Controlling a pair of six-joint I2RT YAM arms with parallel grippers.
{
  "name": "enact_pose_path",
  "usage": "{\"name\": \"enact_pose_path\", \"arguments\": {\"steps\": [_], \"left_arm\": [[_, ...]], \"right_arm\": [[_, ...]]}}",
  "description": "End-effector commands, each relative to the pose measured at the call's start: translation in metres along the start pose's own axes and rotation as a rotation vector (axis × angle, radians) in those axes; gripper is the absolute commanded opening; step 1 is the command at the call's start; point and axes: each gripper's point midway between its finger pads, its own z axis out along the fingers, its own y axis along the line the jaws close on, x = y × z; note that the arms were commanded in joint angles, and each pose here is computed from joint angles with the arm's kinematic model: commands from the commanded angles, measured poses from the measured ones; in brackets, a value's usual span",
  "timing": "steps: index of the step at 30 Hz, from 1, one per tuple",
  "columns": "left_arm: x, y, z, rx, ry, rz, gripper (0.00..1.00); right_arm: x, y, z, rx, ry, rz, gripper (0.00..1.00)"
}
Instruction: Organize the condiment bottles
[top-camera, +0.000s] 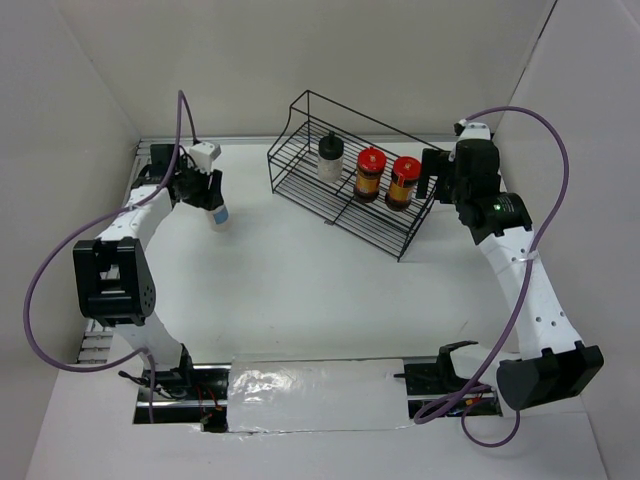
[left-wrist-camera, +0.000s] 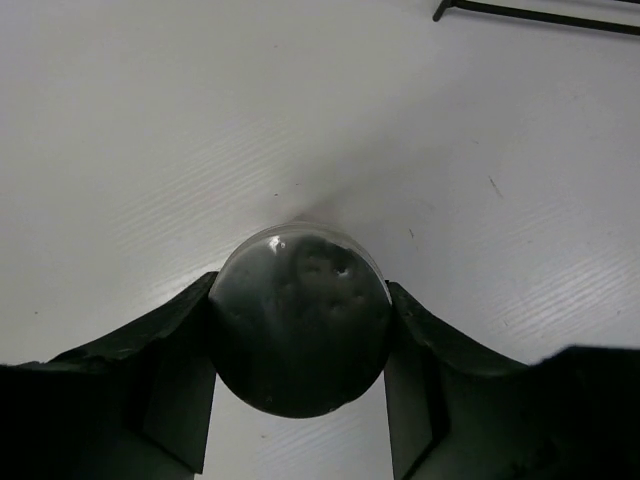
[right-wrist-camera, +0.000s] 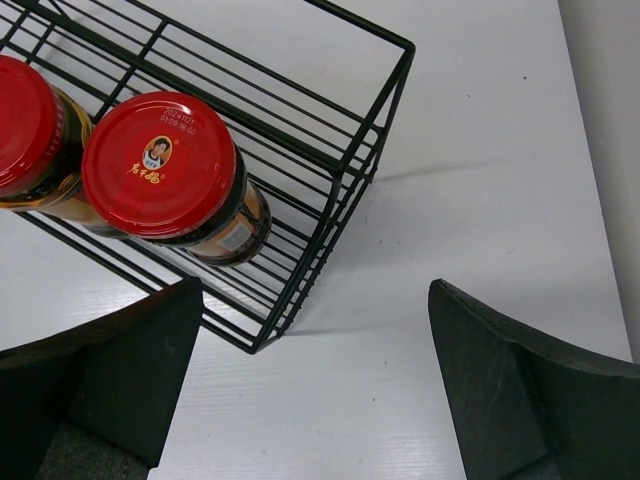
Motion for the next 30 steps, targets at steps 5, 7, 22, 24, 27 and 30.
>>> {"name": "enact_pose_path", "arguments": {"steps": [5,7,22,24,27,30], "left_arm": [[-0.022,-0.004,-0.011,0.029,-0.016,-0.015,0.0],[-0.053,-0.007,-0.028,0.042,-0.065,-0.006,0.0],[-0.267,-0.136,-0.119,0.212,-0.504,0.243,0.0],[-0.271,-0.147,-0.095,0.218,-0.496,0.252,0.0],[-0.275,-0.154,-0.079,0.211,-0.502,0.263,0.0],[-0.282,-0.158,-0.066,0.2,-0.519,0.268,0.0]], "right_arm": [[-0.007,-0.009,-0.009,0.02,-0.036,0.004,1.0],[-0.008,-0.009,-0.009,0.02,-0.037,-0.002,1.0],[0.001,-0.014,-0.004,0.026,-0.021,0.0,1.0],[0.003,-0.016,-0.005,0.033,-0.009,0.0,1.0],[0.003,-0.018,-0.005,0.041,-0.007,0.0,1.0],[0.003,-0.02,-0.009,0.049,-0.008,-0.002,1.0]]}}
